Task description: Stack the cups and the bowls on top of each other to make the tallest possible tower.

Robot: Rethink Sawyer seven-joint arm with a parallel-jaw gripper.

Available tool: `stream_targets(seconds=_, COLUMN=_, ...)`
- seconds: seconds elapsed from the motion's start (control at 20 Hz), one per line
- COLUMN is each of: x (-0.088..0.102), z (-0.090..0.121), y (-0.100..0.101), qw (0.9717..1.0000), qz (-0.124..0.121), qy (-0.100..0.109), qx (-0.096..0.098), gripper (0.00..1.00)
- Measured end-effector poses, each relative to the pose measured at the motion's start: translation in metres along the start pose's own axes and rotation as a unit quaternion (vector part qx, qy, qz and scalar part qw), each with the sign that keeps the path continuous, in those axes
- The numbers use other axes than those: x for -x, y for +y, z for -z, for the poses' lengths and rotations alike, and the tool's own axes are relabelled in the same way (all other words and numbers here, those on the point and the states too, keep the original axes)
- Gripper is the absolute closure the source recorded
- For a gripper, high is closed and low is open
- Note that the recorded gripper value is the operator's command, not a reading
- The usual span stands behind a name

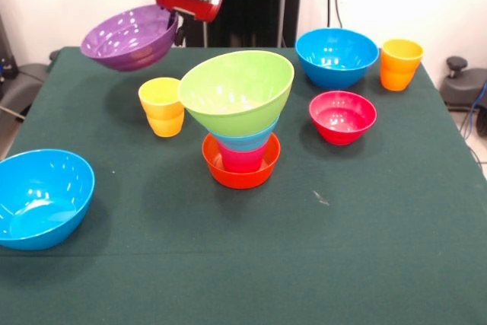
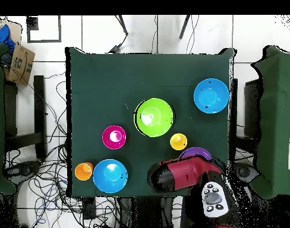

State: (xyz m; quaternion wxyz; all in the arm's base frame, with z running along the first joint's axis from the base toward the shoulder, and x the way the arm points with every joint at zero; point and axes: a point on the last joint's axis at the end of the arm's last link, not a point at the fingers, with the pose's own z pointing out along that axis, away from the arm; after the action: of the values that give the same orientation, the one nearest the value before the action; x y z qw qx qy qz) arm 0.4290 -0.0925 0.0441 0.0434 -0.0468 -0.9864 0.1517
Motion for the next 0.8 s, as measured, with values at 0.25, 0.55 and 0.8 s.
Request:
stream_targets(seconds=0.25, x=0.008, z=0.018, y=0.002, qw=0.9995, qz=-0.026, qy=0.019, qx=-0.003, gripper=1.0)
stream_targets(seconds=0.55, x=0.021, z=0.037, y=0.006, qw=0.9982, qz=-0.048, qy=0.037, qx=-0.005, gripper=1.0)
stream_targets(seconds=0.8, x=0.044, z=0.06, y=0.014, qw=0.9964, qz=-0.071, qy=0.046, qx=0.003, gripper=1.0)
